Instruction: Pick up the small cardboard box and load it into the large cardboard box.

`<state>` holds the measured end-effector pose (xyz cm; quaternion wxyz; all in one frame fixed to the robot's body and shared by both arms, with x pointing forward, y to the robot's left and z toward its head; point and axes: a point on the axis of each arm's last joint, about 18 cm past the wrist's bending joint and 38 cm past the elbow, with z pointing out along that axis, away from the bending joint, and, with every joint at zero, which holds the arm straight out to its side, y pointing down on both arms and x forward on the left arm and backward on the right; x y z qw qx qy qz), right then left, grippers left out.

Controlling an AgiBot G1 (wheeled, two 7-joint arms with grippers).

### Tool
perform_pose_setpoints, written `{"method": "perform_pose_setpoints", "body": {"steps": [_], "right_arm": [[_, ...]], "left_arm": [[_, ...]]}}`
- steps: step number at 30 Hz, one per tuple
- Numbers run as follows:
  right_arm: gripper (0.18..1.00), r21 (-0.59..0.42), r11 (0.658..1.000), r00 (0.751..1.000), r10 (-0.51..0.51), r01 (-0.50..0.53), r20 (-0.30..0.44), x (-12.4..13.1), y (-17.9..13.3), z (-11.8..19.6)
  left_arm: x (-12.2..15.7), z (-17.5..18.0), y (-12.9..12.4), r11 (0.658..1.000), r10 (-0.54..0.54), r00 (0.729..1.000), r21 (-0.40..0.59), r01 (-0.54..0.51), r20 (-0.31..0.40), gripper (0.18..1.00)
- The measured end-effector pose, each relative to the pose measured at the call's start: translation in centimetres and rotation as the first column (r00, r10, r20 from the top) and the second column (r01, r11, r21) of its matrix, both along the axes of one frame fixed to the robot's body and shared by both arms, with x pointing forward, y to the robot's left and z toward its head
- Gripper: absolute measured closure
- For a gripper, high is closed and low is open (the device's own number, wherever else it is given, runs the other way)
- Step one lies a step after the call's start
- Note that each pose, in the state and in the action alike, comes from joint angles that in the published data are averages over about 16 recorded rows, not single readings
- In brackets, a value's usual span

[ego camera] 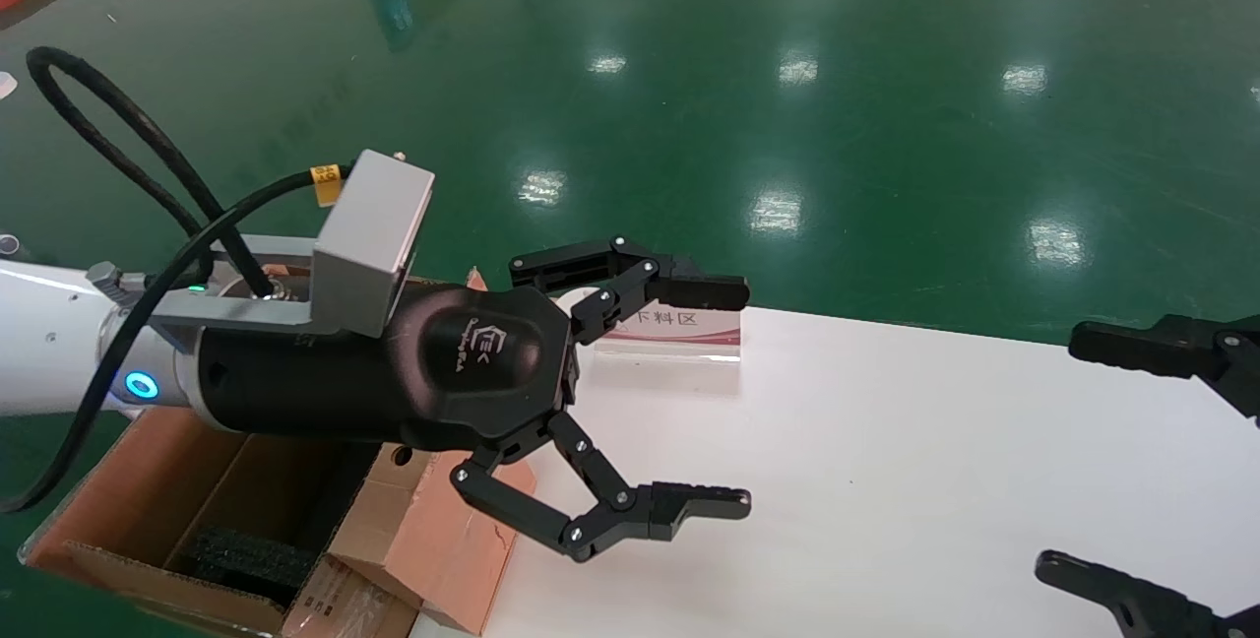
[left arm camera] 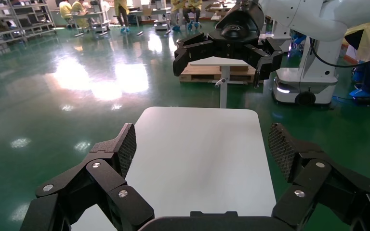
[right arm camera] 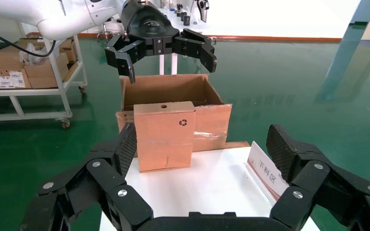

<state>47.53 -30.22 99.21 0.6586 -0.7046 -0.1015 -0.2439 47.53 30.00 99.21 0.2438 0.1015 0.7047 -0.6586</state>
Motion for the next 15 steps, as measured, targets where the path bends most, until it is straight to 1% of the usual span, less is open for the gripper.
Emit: {"method": "perform_pose_setpoints", "body": {"steps": [9, 15], "right_arm": [[0.178, 0.000, 1.000, 1.000, 0.000, 0.000, 0.000, 0.00, 0.00, 0.00], [0.178, 0.000, 1.000, 1.000, 0.000, 0.000, 0.000, 0.01, -0.01, 0.00]], "left_arm": [[0.15, -0.14, 0.08, 1.000, 0.016, 1.000, 0.016, -0.016, -0.009, 0.184], [0.55, -0.44, 0.22, 0.995, 0.063, 0.997, 0.076, -0.061, -0.034, 0.184]]}}
